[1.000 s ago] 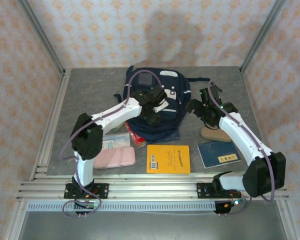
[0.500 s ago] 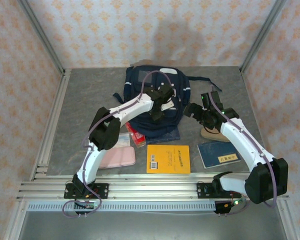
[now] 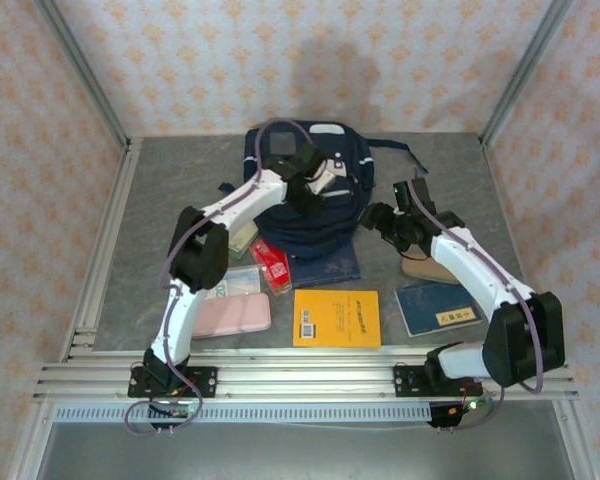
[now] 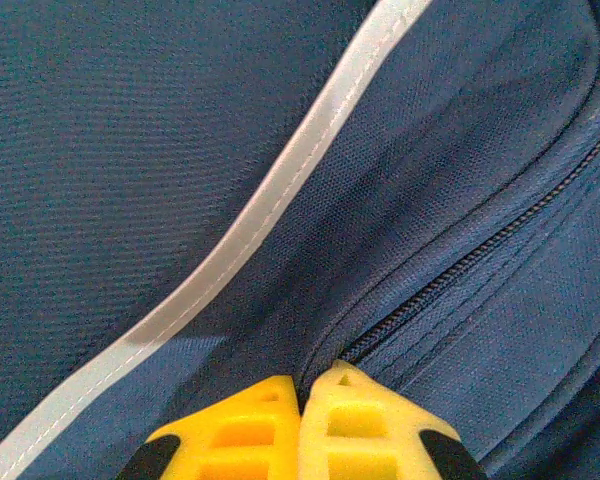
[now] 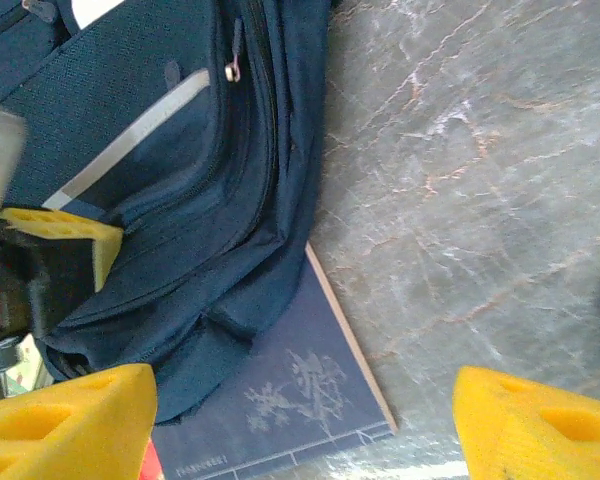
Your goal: Pack books, pencil case, and school supplies into a backpack
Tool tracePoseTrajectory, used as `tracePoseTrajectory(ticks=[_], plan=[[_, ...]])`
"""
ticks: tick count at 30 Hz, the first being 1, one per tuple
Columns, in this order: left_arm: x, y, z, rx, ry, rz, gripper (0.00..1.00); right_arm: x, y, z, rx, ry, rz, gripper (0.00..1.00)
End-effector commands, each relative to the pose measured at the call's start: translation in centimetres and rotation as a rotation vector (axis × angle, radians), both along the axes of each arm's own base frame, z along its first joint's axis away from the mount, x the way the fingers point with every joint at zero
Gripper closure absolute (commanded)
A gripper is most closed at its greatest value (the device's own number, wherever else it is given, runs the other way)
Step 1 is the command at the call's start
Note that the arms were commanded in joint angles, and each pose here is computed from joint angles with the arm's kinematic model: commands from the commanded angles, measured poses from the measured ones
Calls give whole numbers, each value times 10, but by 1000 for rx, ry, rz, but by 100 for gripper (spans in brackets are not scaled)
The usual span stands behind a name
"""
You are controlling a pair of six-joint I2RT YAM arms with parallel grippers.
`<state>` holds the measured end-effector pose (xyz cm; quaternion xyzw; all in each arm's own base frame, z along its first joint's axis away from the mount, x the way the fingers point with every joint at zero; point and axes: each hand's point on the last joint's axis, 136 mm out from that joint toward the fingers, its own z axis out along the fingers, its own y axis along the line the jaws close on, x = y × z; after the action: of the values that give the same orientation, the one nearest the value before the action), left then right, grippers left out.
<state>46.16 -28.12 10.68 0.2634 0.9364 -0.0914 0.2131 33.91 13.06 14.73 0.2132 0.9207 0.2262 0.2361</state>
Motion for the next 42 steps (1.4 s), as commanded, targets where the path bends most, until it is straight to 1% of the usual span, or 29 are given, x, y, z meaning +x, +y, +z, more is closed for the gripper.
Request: tracePoseTrajectory(ticks=[1, 3, 6, 8, 11, 14, 17, 19, 22, 23, 26, 27, 29, 32, 35, 37, 40, 42], plan=[[28, -2, 84, -335, -112, 205, 100, 26, 14, 7, 103, -21, -69, 28], [26, -7, 100, -403, -113, 224, 100, 37, 21, 7, 170, -20, -112, 30], [28, -3, 128, -455, -150, 270, 100, 52, 27, 12, 255, -33, -179, 30], [30, -1, 145, -495, -166, 294, 100, 63, 35, 20, 322, -63, -185, 26], [31, 2, 168, -530, -182, 311, 100, 81, 47, 37, 394, -126, -161, 27], [29, -3, 186, -559, -175, 291, 100, 101, 61, 50, 464, -153, -139, 36], [22, -16, 195, -599, -133, 250, 100, 123, 72, 52, 530, -142, -154, 57], [15, -23, 197, -599, -114, 216, 100, 138, 72, 49, 593, -149, -197, 66], [2, -27, 188, -538, -76, 157, 100, 157, 76, 58, 741, -191, -209, 83], [-2, -25, 184, -503, -72, 146, 96, 161, 78, 63, 778, -206, -204, 85], [-11, -11, 178, -405, -92, 135, 56, 165, 81, 69, 803, -220, -192, 85], [-15, -10, 178, -379, -103, 113, 48, 166, 82, 69, 804, -223, -188, 85], [-23, -8, 173, -324, -122, 70, 39, 166, 82, 69, 801, -223, -185, 85], [-31, -10, 156, -197, -145, -4, 35, 166, 83, 68, 804, -215, -181, 86], [-29, -10, 136, -78, -168, -49, 34, 166, 84, 69, 810, -216, -179, 86], [-26, -13, 127, -39, -180, -67, 33, 166, 84, 69, 812, -212, -180, 87], [-24, -24, 114, -22, -181, -94, 33, 166, 84, 70, 815, -209, -179, 87], [-20, -29, 105, 21, -194, -106, 33, 166, 84, 71, 816, -209, -178, 88]])
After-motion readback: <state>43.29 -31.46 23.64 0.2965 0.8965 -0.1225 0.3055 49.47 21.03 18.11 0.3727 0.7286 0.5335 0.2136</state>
